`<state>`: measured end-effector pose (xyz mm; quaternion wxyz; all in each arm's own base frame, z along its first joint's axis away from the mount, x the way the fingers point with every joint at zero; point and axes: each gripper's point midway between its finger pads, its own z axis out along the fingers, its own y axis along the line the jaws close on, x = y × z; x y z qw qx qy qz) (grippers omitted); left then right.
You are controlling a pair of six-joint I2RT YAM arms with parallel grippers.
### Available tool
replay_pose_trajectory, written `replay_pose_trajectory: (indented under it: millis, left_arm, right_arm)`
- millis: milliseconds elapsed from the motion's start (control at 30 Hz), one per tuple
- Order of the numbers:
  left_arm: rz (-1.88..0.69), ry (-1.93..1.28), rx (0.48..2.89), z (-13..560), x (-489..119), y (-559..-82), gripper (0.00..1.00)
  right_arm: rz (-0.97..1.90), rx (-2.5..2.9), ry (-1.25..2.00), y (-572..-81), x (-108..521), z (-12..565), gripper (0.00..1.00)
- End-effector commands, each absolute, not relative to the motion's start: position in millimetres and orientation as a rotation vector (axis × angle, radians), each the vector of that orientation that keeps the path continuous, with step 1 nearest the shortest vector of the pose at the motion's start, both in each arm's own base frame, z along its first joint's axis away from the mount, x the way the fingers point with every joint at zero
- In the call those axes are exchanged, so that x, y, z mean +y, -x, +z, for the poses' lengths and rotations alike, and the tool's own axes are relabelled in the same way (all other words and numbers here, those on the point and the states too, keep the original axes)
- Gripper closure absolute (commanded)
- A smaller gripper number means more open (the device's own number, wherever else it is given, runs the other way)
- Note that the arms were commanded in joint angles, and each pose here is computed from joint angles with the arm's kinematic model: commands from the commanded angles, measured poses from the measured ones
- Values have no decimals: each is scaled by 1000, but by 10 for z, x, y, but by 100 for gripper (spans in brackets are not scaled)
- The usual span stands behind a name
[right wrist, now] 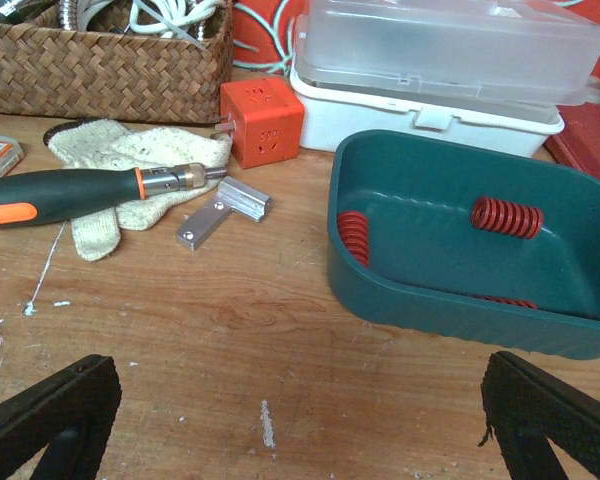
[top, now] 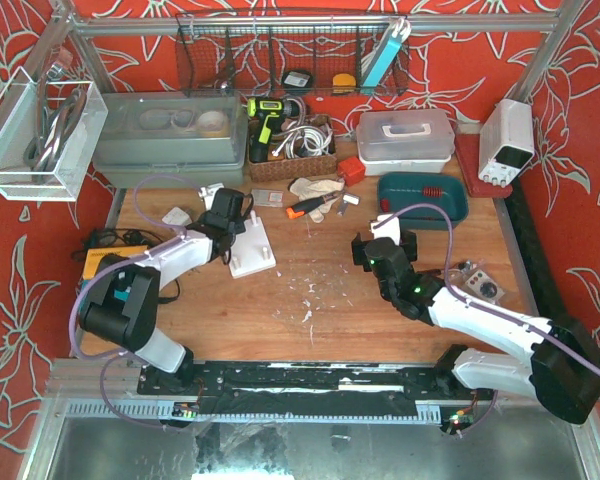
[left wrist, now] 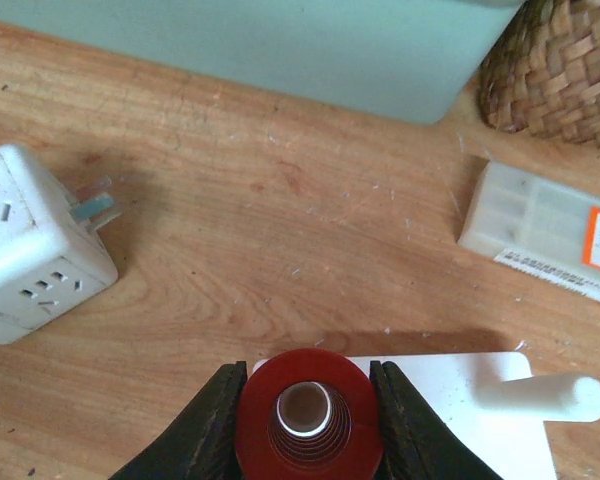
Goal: Install the large spring
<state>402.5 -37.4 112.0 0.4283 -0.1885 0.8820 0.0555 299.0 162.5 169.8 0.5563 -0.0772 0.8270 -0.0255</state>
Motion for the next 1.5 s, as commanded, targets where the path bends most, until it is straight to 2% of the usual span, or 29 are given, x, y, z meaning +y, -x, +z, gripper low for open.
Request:
replay_pose_trajectory:
  millis: [0, 133, 433, 733, 833, 867, 1033, 1133, 1333, 1467]
  left_arm:
    - [173, 485, 2208, 1039, -337, -4057, 91]
    - [196, 477, 2219, 969, -327, -4078, 82]
    - [125, 440, 2219, 1113, -437, -4146, 44]
    - [-153, 408, 2124, 1602, -733, -3988, 28]
    - [-361, 302, 2065, 1822, -1117, -3839, 13]
    - [-422, 263, 2053, 1837, -1239, -3755, 2]
    - [-625, 62, 1967, 2051, -1718, -3413, 0]
    - [-619, -81, 1946, 2088, -1949, -3222, 0]
    - [-673, -293, 1892, 1928, -2305, -2843, 0]
    - [-641, -315, 1890, 1815, -2275, -2814, 0]
  right_arm:
    - [-89, 1954, 179, -3005, 1594, 1699, 1]
    - [-90, 1956, 179, -3008, 1593, 1695, 1]
    - [-102, 1955, 173, -3016, 1578, 1701, 1]
    - [-12, 2010, 5, -3093, 1333, 1727, 3]
    - [38, 2053, -156, -3173, 1111, 1706, 4]
    - [44, 2059, -207, -3193, 1049, 1712, 5]
    - [82, 2116, -278, -3448, 939, 1845, 7]
    - [-24, 2176, -405, -3632, 647, 1800, 14]
    - [17, 2174, -648, -4006, 328, 1647, 27]
    - [57, 2180, -816, -4256, 157, 1447, 41]
